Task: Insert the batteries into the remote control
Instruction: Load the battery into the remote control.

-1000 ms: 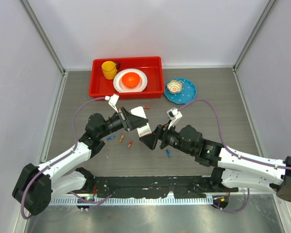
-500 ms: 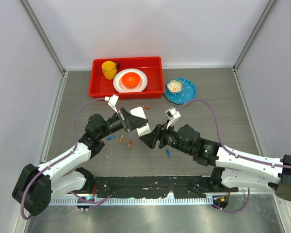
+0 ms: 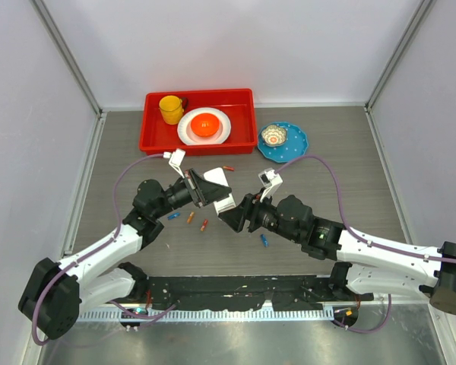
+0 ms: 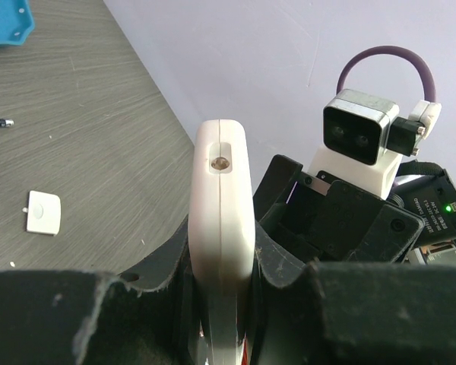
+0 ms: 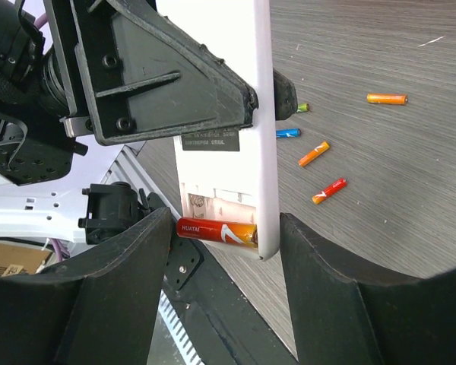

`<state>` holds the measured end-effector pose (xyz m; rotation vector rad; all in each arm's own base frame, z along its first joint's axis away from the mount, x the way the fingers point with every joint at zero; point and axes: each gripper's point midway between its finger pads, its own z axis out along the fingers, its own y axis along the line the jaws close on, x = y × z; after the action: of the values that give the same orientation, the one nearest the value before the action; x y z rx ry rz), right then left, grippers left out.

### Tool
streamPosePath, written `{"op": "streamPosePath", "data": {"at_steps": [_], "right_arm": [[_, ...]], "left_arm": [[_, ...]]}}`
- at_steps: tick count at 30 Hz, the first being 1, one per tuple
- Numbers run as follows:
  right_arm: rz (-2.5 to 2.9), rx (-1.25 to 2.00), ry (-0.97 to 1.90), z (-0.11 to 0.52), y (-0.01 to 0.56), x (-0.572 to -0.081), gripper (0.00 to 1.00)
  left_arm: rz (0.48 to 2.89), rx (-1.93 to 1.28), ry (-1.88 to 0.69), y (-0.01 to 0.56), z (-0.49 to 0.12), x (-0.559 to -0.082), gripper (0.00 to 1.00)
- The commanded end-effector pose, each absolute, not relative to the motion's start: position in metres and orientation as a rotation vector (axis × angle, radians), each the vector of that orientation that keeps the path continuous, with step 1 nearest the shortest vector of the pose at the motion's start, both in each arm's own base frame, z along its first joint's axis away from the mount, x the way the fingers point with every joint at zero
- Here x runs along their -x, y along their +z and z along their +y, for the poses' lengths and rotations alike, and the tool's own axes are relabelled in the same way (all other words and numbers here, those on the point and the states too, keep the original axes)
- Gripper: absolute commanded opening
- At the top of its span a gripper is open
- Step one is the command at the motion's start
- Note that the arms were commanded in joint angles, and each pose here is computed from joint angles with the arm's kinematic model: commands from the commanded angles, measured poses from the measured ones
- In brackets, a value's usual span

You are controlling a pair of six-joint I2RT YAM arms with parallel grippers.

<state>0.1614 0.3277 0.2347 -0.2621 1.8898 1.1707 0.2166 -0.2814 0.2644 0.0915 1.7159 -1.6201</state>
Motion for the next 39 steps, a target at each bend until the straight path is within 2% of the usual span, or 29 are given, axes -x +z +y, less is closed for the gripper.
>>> {"op": "streamPosePath", "data": {"at_steps": [1, 13, 23, 39], "right_arm": [[1.826, 0.222, 1.202, 0.3301, 0.2549, -0.1674, 0.63], [1.835, 0.234, 1.206, 0.3328, 0.2521, -0.1663, 0.66], [1.843, 0.233, 1.207, 0.3329, 0.2494, -0.1659, 0.63], [1.848, 0.228, 1.199, 0.3308, 0.2451, -0.1660, 0.46]], "left_arm": [[1.620, -0.114, -1.636, 0.2855, -0.2790, -0.2139, 0.00], [1.620, -0.111, -1.633, 0.2850, -0.2787, -0.2142, 0.00], [1.618, -0.108, -1.627, 0.2853, -0.2777, -0.2145, 0.00], [1.594, -0.098, -1.625, 0.2924, -0.2746, -0.2135, 0.00]]}}
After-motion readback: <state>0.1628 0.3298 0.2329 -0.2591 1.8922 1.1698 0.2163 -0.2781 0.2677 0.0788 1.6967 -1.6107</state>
